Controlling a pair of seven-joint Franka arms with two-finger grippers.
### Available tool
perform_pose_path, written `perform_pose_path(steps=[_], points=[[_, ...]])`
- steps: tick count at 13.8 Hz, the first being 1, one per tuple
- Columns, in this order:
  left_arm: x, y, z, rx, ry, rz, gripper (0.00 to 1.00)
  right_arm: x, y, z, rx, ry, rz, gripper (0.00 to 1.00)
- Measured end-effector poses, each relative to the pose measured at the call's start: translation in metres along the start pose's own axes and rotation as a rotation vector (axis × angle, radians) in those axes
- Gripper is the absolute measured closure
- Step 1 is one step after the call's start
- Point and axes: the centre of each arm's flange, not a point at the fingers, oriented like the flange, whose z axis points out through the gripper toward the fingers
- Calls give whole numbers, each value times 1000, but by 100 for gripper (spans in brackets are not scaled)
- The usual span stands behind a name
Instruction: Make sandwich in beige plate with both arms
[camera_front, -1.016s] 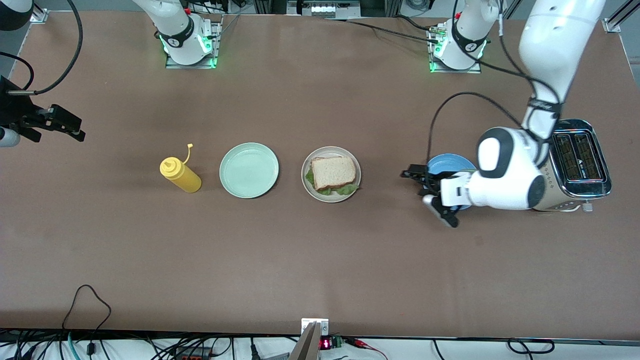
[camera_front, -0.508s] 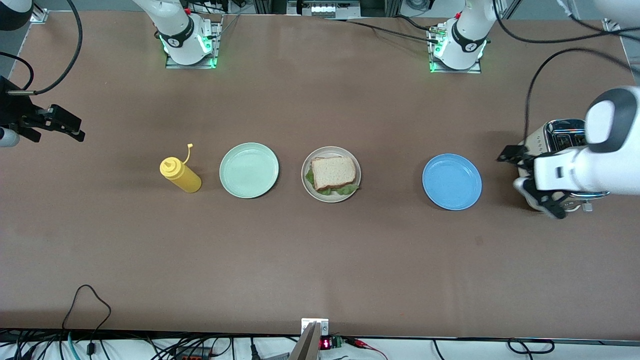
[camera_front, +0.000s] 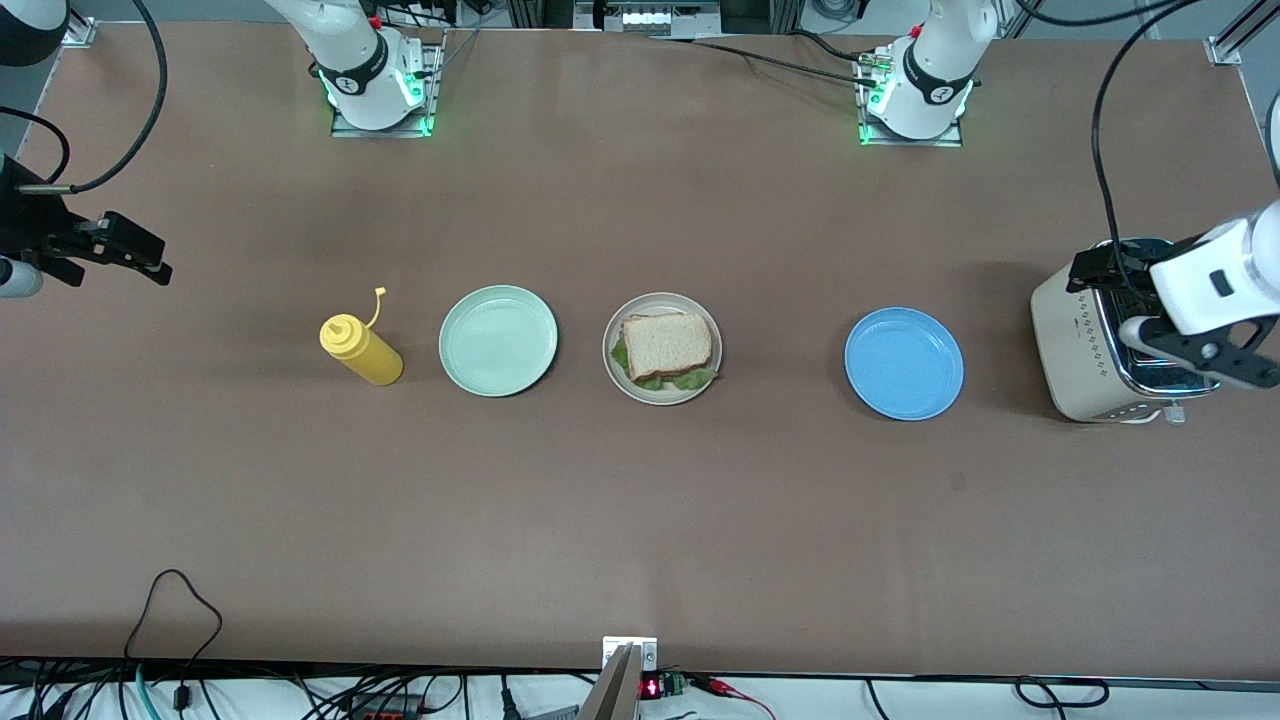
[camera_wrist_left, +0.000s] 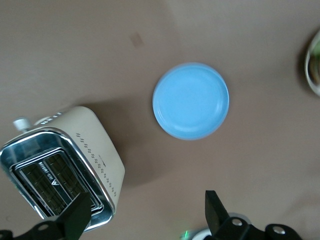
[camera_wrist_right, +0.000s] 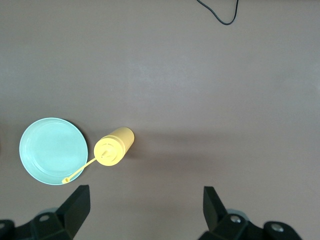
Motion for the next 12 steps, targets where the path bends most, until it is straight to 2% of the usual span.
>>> perform_pose_path(steps=[2, 4, 7, 12], points=[[-21, 4, -8, 2, 133, -66, 0, 0, 0, 0, 0, 0, 0, 0], [-50, -7, -3, -20, 185, -119, 0, 0, 0, 0, 0, 0, 0, 0], [-69, -11, 2, -33, 175, -141, 0, 0, 0, 0, 0, 0, 0, 0], [-60, -12, 7, -39, 156, -144, 0, 0, 0, 0, 0, 0, 0, 0]])
